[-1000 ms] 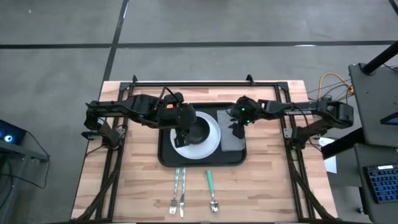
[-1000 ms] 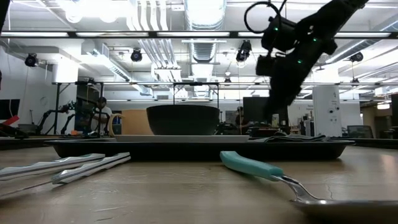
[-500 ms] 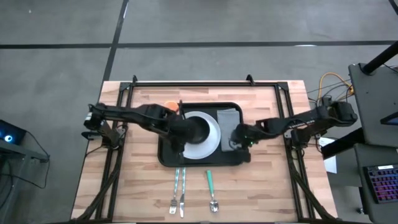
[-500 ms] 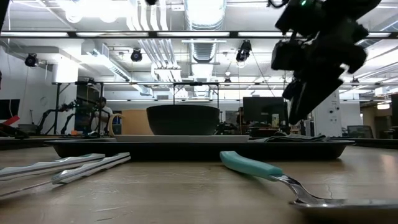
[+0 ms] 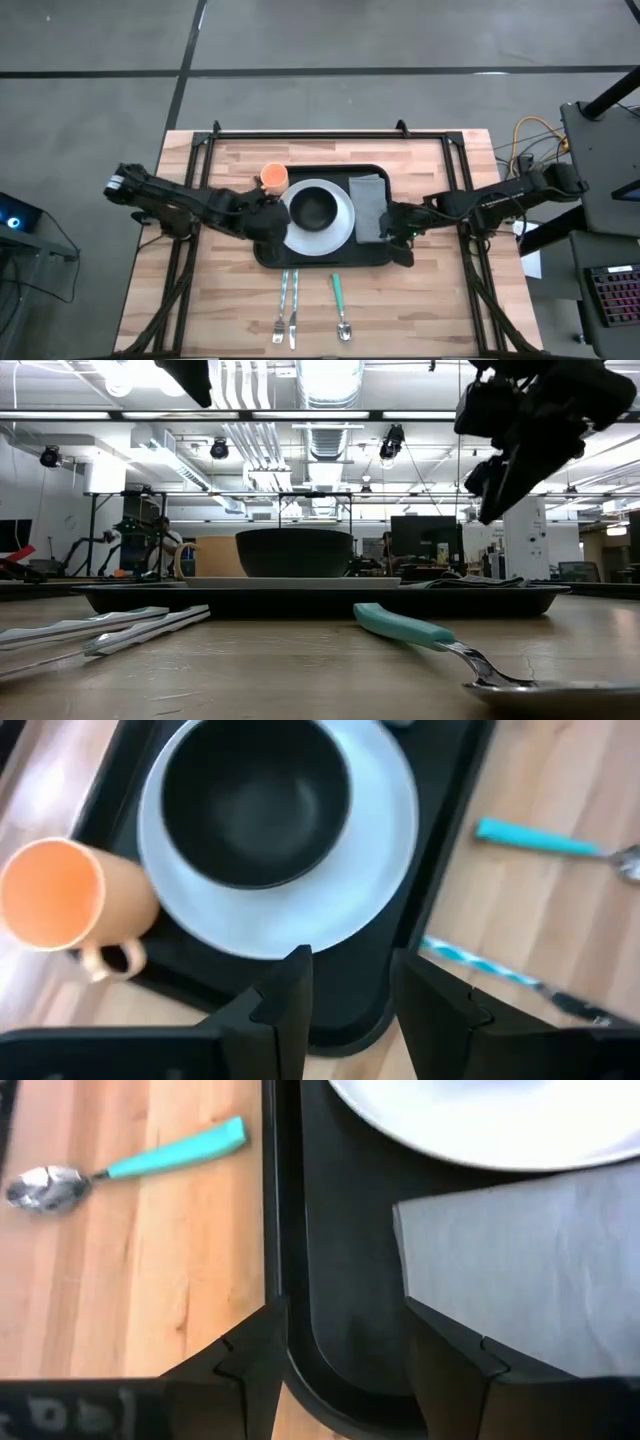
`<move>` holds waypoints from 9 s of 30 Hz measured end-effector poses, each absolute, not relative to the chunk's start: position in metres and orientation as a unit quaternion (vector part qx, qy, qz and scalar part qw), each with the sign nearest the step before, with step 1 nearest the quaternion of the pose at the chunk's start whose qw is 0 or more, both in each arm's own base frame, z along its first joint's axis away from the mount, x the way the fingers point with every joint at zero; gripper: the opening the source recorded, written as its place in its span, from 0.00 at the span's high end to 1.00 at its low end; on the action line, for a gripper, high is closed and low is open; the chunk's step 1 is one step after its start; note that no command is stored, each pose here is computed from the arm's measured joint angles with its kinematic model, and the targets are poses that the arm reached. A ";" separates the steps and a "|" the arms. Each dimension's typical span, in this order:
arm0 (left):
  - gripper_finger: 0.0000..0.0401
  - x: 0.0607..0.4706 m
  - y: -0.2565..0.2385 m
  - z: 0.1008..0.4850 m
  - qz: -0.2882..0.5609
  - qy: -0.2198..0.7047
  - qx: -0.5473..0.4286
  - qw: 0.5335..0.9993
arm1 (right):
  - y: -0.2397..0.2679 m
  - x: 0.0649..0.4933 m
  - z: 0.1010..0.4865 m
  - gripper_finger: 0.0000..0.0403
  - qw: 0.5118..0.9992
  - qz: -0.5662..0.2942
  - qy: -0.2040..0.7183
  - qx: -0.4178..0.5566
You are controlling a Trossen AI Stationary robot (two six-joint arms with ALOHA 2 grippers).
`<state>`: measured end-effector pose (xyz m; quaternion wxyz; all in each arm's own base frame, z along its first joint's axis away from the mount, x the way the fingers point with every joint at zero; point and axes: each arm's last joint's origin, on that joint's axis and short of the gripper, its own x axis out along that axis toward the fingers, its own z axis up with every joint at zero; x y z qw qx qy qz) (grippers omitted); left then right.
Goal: Set up tray
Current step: Put the blue fork on the gray napkin to the right of the white plate
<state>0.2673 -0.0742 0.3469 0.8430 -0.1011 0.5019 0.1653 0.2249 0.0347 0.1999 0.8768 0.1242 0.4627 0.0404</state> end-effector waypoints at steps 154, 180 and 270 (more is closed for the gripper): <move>0.76 0.208 -0.168 0.341 0.423 0.297 -0.316 0.796 | 0.173 0.494 0.187 0.69 0.759 0.384 0.327 -0.410; 0.76 0.188 -0.147 0.363 0.384 0.295 -0.286 0.827 | 0.181 0.516 0.148 0.70 0.783 0.371 0.319 -0.383; 0.76 0.190 -0.149 0.362 0.376 0.295 -0.287 0.830 | 0.184 0.514 0.133 0.72 0.799 0.378 0.307 -0.353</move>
